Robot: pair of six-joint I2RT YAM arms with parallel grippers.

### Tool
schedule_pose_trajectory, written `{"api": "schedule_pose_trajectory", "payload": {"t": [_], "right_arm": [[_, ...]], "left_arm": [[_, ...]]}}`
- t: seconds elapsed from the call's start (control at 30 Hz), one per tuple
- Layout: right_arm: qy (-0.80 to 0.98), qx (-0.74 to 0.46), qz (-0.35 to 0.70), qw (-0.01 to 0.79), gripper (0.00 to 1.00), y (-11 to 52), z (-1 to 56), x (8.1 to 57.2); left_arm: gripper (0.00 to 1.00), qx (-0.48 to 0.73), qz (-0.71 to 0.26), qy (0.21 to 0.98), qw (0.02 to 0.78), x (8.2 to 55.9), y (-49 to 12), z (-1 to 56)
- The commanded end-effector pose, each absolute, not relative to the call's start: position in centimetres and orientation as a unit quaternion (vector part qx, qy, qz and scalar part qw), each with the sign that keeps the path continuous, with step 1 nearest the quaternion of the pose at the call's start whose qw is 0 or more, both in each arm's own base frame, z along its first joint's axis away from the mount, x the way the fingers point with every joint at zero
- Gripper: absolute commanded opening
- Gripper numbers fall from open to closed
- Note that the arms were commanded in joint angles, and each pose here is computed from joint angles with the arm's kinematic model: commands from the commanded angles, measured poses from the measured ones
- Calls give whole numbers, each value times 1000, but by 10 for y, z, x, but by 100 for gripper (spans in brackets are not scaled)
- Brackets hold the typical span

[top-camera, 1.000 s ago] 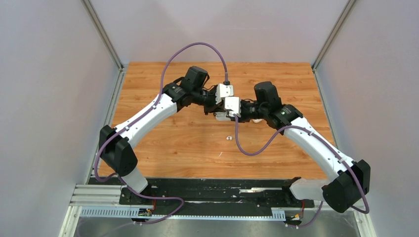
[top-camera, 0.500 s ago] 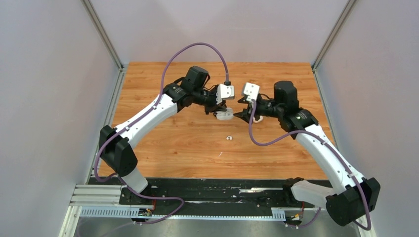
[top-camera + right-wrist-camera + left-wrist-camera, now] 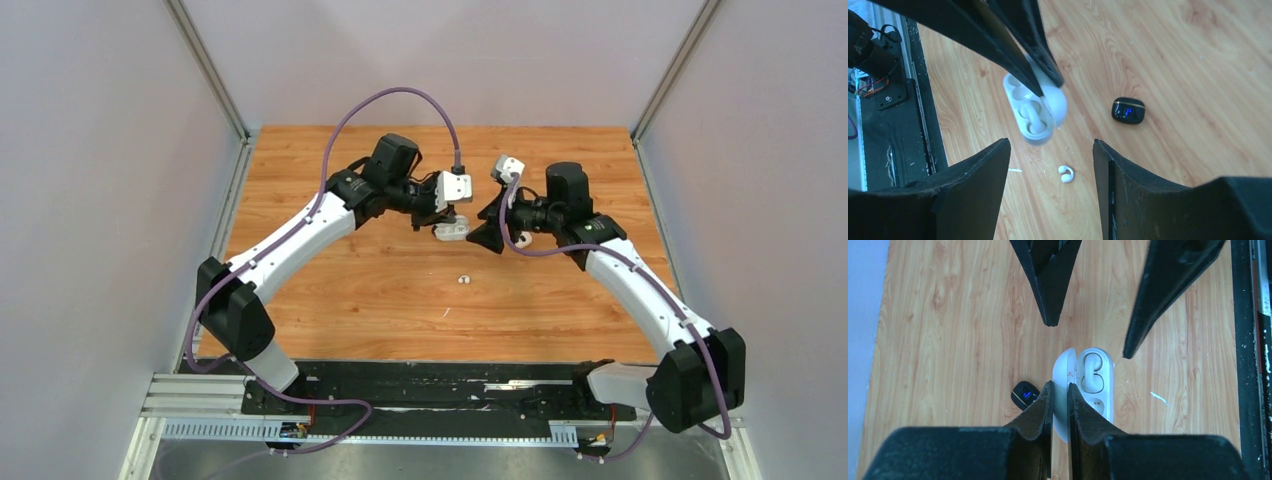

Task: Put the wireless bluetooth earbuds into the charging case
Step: Pick up the earbud from the center of the board.

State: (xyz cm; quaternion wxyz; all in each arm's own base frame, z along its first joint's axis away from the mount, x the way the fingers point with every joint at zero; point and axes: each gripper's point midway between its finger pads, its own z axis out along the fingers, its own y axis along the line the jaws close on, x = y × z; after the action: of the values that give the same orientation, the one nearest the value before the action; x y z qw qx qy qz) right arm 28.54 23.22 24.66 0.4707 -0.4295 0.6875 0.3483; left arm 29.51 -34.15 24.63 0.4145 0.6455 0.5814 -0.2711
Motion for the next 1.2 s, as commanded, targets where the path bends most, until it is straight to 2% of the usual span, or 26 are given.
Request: {"api": "schedule_pose_trajectory", "payload": {"t": [0.0, 0.1, 0.33, 0.67, 0.9, 1.17], "right_arm": [[693, -401, 374, 468, 60, 231, 251, 296], [689, -418, 380, 455, 54, 221, 232, 292], [668, -503, 393, 383, 31, 229, 167, 278], [739, -469, 396, 278, 34, 235, 93, 306], [752, -467, 389, 256, 36, 241, 72, 315], [733, -531, 349, 243, 40, 244, 51, 309]], "left_arm": [[0, 649, -243, 569, 442, 294, -332, 265], [0, 631, -227, 595, 443, 299, -317, 261], [0, 543, -223, 683, 435, 310, -275, 250], [0, 499, -227, 717, 430, 312, -248, 247], [0, 492, -228, 721, 430, 311, -245, 246], [0, 489, -232, 721, 432, 313, -247, 246]]}}
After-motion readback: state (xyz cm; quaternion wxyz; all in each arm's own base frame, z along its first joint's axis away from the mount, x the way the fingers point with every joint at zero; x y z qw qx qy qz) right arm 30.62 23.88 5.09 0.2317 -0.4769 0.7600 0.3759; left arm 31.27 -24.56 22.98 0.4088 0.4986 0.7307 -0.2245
